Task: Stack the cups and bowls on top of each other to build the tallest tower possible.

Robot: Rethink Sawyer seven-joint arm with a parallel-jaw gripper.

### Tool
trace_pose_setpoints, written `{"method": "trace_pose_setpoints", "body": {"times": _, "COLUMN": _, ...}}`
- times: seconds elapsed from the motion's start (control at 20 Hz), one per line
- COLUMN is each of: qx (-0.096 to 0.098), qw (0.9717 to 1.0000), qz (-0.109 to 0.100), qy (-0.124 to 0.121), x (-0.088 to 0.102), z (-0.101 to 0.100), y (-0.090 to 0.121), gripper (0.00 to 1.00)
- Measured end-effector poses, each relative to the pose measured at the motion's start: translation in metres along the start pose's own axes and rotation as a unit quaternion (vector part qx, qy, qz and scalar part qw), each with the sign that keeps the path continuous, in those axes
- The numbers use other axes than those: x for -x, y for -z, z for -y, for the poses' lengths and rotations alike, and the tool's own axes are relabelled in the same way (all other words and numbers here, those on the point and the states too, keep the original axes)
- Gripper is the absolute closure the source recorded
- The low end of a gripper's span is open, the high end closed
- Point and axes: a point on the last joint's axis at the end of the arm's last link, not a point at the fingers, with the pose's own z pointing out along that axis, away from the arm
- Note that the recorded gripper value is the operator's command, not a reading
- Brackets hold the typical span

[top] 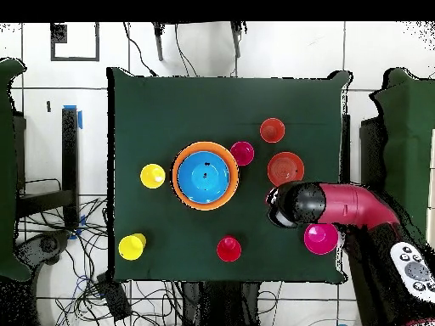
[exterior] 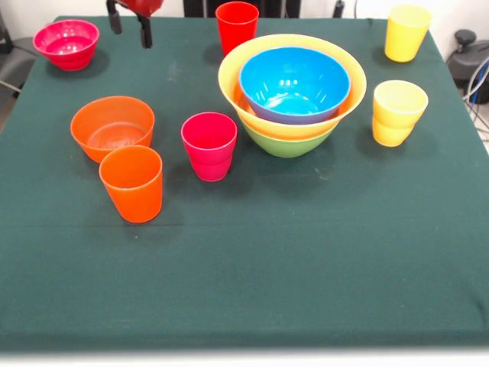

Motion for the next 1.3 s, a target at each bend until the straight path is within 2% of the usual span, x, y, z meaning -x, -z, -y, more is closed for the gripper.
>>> {"method": "trace_pose_setpoints", "body": {"times": 0.8, "qx": 0.001, "qw": 1.0000, "qz": 0.008, "qy": -0.003, "x": 0.008, "z": 0.000, "y": 0.004, "gripper": 0.00}}
{"method": "trace_pose_setpoints", "body": {"times": 1.15, "qx": 0.001, "qw": 0.9997, "qz": 0.024, "qy": 0.003, "x": 0.004, "z": 0.014, "y": -0.003, "gripper": 0.00}}
{"method": "trace_pose_setpoints", "body": {"times": 1.3, "qx": 0.005, "qw": 0.9997, "qz": 0.025, "qy": -0.007, "x": -0.001, "z": 0.031, "y": -0.005, "gripper": 0.00}}
